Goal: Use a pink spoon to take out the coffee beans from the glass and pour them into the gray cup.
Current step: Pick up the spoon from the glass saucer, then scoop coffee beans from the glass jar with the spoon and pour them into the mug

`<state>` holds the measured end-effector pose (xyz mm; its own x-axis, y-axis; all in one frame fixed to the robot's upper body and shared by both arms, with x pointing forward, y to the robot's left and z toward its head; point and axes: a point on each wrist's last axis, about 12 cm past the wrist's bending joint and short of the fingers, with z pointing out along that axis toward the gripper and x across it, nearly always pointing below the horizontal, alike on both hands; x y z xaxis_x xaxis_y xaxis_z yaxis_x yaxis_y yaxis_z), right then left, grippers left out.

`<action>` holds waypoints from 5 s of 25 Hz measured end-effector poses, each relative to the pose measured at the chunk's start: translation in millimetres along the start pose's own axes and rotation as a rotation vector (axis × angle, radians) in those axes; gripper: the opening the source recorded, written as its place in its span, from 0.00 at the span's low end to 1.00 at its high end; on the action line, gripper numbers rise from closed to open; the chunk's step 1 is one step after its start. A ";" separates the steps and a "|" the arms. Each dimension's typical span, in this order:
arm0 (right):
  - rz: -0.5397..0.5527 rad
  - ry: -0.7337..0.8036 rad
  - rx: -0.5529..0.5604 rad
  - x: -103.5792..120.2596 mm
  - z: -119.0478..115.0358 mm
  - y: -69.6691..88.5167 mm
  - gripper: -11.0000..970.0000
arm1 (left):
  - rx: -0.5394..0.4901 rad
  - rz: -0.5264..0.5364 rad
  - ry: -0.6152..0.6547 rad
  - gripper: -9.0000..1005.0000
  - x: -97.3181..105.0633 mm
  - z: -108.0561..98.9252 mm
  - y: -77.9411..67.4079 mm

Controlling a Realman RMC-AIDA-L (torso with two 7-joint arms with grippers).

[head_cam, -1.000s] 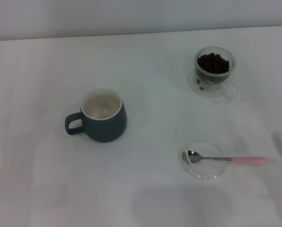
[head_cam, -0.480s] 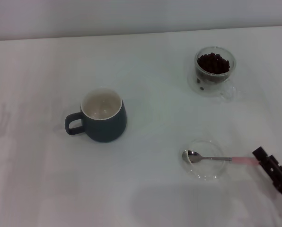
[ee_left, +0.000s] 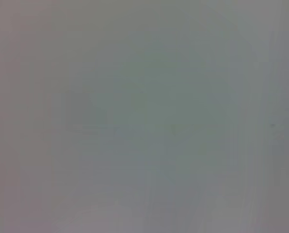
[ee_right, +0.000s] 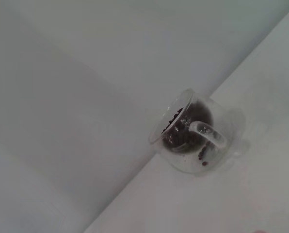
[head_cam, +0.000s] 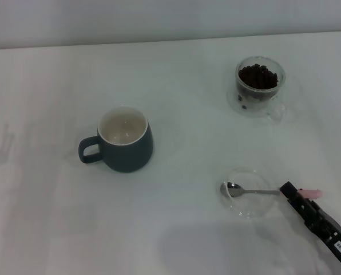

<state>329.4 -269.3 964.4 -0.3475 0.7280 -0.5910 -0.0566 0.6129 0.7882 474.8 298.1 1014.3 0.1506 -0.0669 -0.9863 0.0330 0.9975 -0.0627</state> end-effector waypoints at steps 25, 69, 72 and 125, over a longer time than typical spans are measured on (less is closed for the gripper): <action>0.042 0.005 -0.062 -13.5 10.5 -0.4 0.17 | -0.005 0.000 0.005 0.85 0.9 -2.9 0.9; -0.890 0.287 -0.196 -245.4 173.5 60.7 0.19 | -0.028 0.004 0.057 0.85 6.9 -5.2 5.2; -0.903 0.313 -0.181 -244.7 176.8 60.7 0.19 | -0.028 0.003 0.060 0.85 7.2 -5.1 4.9; -0.081 0.418 0.165 -248.3 180.3 28.2 0.22 | -0.030 0.060 0.075 0.85 7.3 -4.2 16.0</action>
<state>582.9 -377.3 1102.4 -0.6977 0.5102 -0.5029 0.0391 0.7280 0.6845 472.3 313.6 1005.5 0.0773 -0.0058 -0.9970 -0.0037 1.0000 -0.0061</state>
